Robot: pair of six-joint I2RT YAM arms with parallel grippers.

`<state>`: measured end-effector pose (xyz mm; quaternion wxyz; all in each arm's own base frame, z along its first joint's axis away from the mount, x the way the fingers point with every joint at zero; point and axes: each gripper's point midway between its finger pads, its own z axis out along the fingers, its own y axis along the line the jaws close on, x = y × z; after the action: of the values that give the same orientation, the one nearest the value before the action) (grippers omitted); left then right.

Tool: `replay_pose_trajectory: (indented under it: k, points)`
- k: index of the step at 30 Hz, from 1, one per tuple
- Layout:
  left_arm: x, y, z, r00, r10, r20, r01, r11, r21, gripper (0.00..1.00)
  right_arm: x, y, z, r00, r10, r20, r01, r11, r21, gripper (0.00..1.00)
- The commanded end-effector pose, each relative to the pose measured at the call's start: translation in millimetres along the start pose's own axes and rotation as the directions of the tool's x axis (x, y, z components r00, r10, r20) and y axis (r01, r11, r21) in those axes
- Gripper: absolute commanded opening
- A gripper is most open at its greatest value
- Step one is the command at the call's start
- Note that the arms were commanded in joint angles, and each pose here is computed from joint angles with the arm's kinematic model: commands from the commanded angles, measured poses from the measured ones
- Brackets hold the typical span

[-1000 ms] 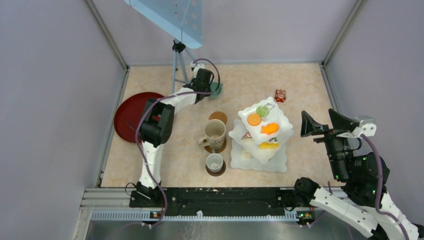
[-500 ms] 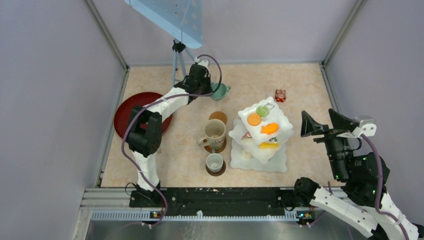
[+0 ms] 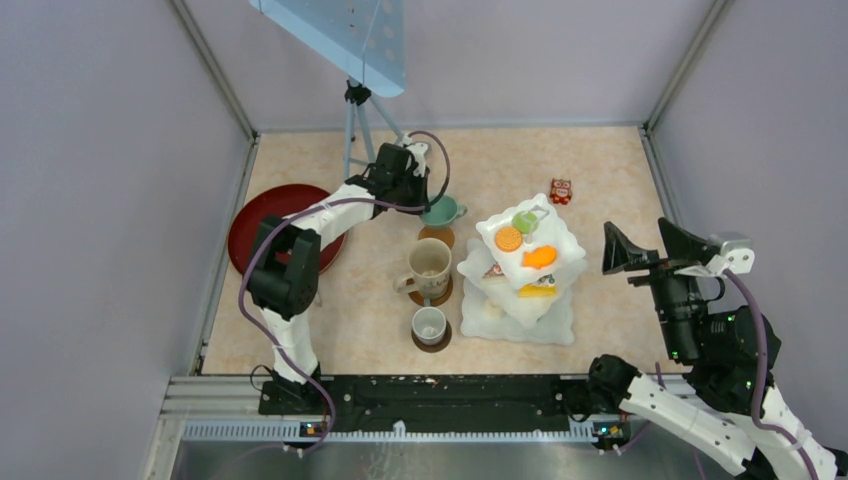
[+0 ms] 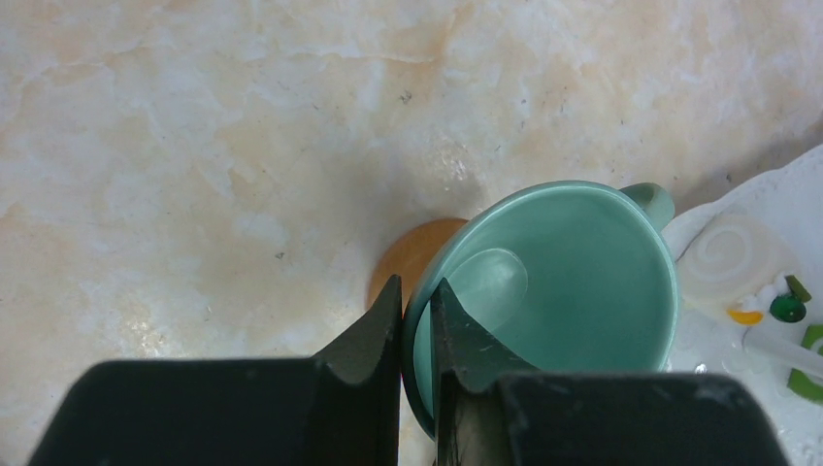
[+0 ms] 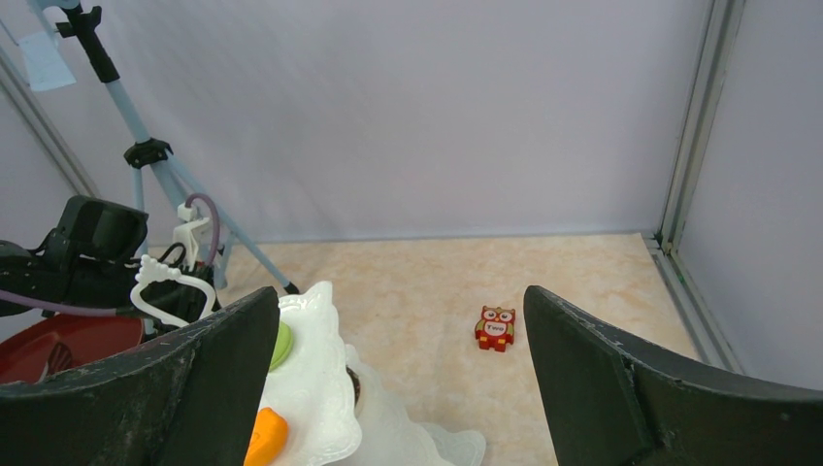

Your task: Serve the afternoon tea

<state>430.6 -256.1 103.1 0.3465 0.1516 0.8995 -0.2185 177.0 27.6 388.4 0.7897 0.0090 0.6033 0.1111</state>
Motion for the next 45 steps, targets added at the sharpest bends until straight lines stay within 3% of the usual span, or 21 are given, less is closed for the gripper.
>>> replay_pose_trajectory:
  k: [1, 9, 24, 34, 41, 45]
  points:
    - [-15.8, -16.9, -6.1, 0.997, 0.070, 0.042, -0.073, 0.994, 0.084, 0.00, -8.3, -2.4, -2.1, 0.999, 0.025, 0.021, -0.025, 1.000, -0.001, 0.94]
    - [0.5, -24.3, 2.5, 0.998, 0.056, -0.006, -0.054, 0.987, 0.150, 0.00, -9.3, -1.6, -1.6, 0.999, 0.028, 0.026, -0.028, 1.000, -0.004, 0.94]
    - [22.7, -10.7, 10.1, 0.997, 0.063, -0.040, -0.058, 0.993, 0.106, 0.00, -8.8, -1.7, -1.8, 0.999, 0.031, 0.024, -0.031, 1.000, -0.003, 0.94]
    - [30.6, -1.6, 19.7, 0.997, 0.059, -0.051, -0.055, 0.996, 0.073, 0.07, -10.3, -3.2, -2.4, 0.999, 0.031, 0.025, -0.031, 1.000, 0.001, 0.94]
    - [31.3, 0.6, 18.6, 0.998, 0.050, -0.050, -0.047, 0.997, 0.058, 0.25, -12.0, -4.2, -2.8, 0.999, 0.033, 0.026, -0.033, 0.999, 0.003, 0.94]
    - [21.8, -4.6, 7.8, 0.999, 0.043, -0.021, -0.042, 0.997, 0.064, 0.42, -16.0, -4.6, -4.1, 0.999, 0.045, 0.031, -0.045, 0.999, -0.002, 0.94]
